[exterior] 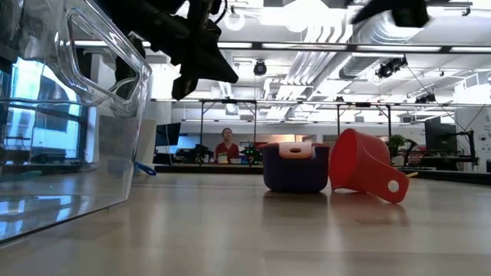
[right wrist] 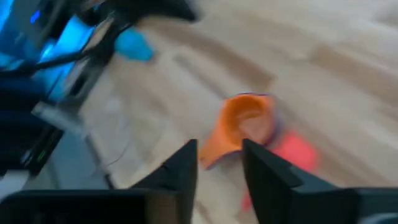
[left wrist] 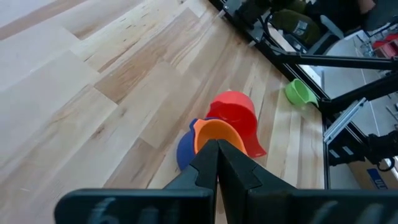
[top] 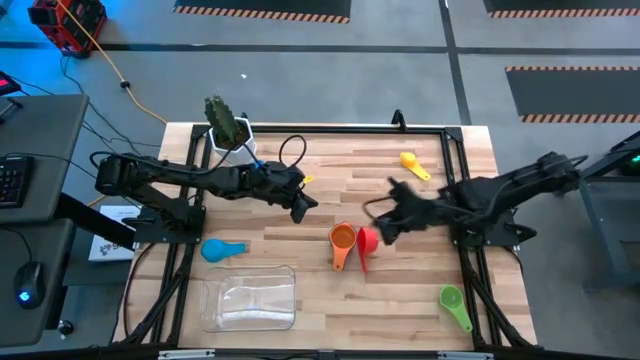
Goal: Nest measuring cups in basket
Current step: Stack the red measuring cup on top of the orange measuring cup
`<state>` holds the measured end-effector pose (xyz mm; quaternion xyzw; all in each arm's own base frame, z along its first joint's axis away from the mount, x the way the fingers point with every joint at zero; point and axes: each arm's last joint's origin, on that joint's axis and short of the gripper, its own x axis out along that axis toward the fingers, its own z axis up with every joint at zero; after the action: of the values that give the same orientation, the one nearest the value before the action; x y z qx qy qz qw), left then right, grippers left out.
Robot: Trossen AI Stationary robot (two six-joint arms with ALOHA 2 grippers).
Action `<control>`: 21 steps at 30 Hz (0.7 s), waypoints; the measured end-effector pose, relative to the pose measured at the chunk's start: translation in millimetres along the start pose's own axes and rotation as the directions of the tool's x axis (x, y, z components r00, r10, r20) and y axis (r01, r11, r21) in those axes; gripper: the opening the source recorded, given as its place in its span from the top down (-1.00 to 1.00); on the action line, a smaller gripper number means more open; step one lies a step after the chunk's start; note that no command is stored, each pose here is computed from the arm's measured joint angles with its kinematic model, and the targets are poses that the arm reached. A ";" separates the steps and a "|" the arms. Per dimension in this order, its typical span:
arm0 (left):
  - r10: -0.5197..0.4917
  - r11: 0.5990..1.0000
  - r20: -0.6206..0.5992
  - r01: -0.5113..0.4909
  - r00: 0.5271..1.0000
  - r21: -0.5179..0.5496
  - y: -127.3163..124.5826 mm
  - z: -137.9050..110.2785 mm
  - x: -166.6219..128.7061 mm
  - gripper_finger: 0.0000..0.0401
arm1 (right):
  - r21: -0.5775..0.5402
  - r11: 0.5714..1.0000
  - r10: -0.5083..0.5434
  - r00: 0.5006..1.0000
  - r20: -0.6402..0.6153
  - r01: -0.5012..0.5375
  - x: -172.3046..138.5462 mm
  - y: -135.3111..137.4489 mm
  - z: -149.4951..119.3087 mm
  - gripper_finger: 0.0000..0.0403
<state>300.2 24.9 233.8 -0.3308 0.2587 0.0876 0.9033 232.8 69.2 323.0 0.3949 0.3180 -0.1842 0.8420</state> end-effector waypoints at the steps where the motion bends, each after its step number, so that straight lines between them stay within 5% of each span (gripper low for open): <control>1: 0.000 1.000 0.000 0.000 1.000 0.000 0.0 0.0 0.0 1.00 | -0.030 0.999 0.026 0.999 -0.034 -0.027 10.2 4.8 1.6 0.30; 4: 0.000 1.000 0.000 0.000 1.000 0.000 0.0 0.0 0.0 1.00 | -0.152 0.985 0.057 0.985 -0.161 -0.082 44.5 13.8 -0.1 0.18; 7: 0.000 1.000 0.000 0.000 1.000 -0.001 0.0 0.0 0.0 1.00 | -0.240 0.971 -0.038 0.972 -0.232 -0.019 74.6 9.9 -8.1 0.19; 11: 0.001 1.000 0.000 -0.001 1.000 -0.001 0.0 0.0 0.0 1.00 | -0.317 0.942 -0.201 0.939 -0.278 0.107 96.4 -2.6 -18.2 0.43; 15: 0.008 1.000 0.006 -0.008 1.000 -0.001 0.2 0.2 0.0 1.00 | -0.375 0.907 -0.297 0.921 -0.253 0.190 105.1 -9.3 -22.3 0.90; 21: 0.011 1.000 0.013 -0.011 1.000 -0.001 0.2 0.6 0.0 1.00 | -0.362 0.912 -0.279 0.938 -0.205 0.192 118.6 -21.4 -28.5 0.94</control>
<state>300.4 25.4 234.1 -0.3290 0.2545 0.0949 0.9044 296.3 71.2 216.6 0.2239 0.4945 -0.1764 0.8211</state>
